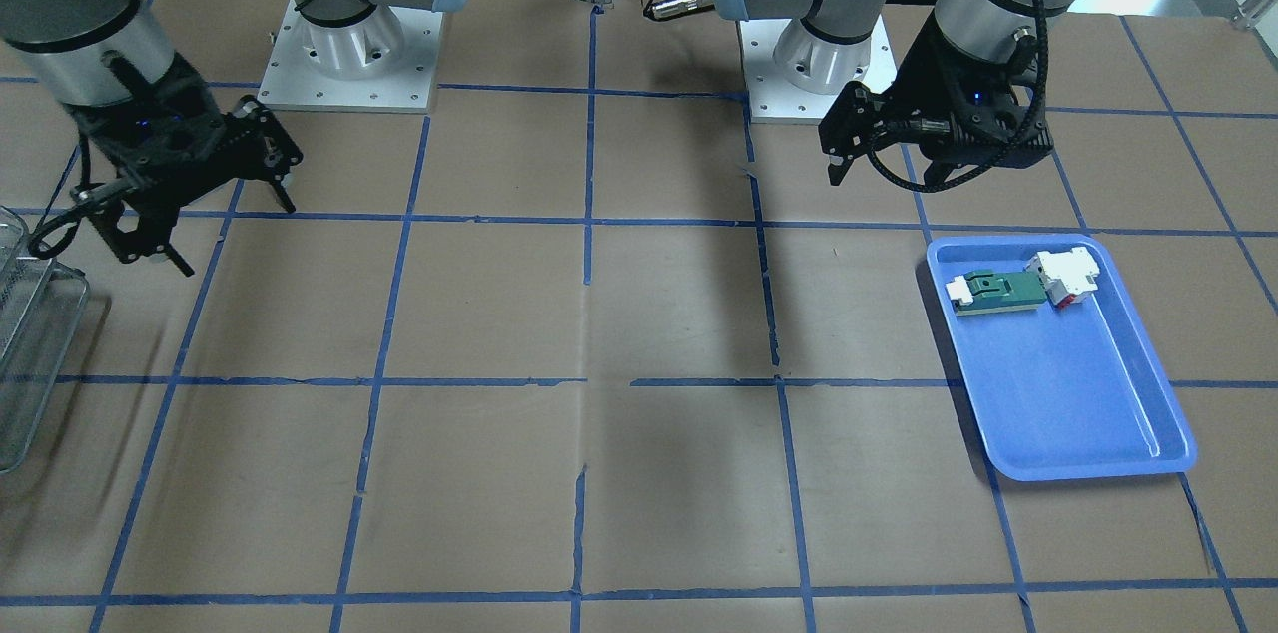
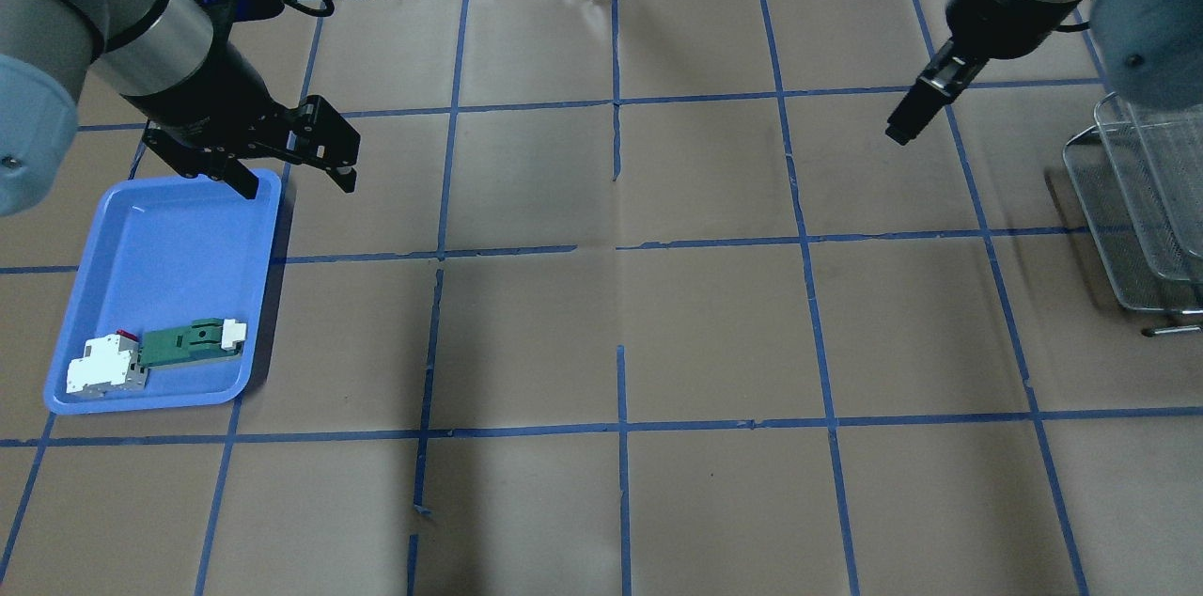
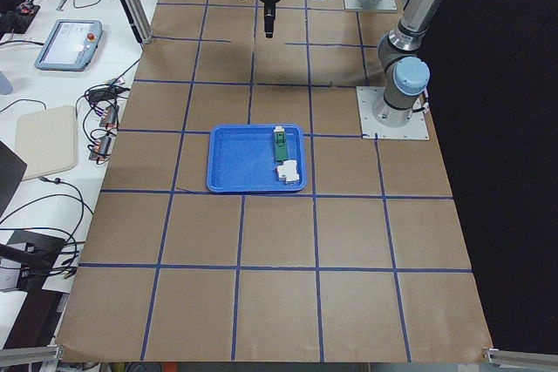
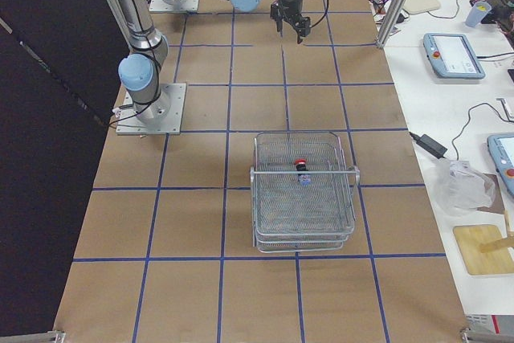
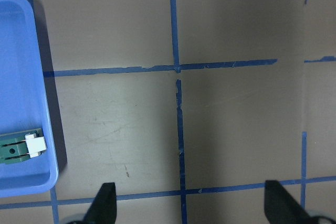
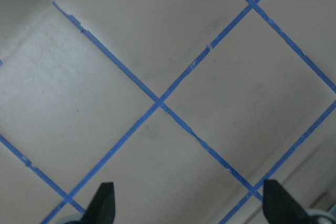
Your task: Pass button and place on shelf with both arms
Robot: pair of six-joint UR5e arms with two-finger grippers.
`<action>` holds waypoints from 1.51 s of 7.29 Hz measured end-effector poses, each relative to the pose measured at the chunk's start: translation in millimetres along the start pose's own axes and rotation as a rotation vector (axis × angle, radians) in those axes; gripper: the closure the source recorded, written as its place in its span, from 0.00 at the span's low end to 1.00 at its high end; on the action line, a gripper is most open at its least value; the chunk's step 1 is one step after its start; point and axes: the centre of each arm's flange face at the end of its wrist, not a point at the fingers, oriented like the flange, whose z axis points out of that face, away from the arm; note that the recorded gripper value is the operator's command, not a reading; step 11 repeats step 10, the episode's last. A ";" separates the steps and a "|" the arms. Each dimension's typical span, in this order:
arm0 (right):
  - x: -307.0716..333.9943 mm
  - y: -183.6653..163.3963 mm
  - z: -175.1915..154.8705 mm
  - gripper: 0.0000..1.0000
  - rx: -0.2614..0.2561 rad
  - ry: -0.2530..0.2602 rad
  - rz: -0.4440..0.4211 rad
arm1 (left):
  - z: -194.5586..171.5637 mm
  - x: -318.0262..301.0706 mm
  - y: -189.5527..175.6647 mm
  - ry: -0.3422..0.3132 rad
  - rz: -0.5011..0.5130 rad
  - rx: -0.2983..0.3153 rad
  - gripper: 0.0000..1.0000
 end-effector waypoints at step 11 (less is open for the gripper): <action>-20.3 -13.0 -34.1 0.00 -0.109 -0.072 0.691 | 3.6 2.3 -1.6 -0.037 -0.042 -0.023 0.00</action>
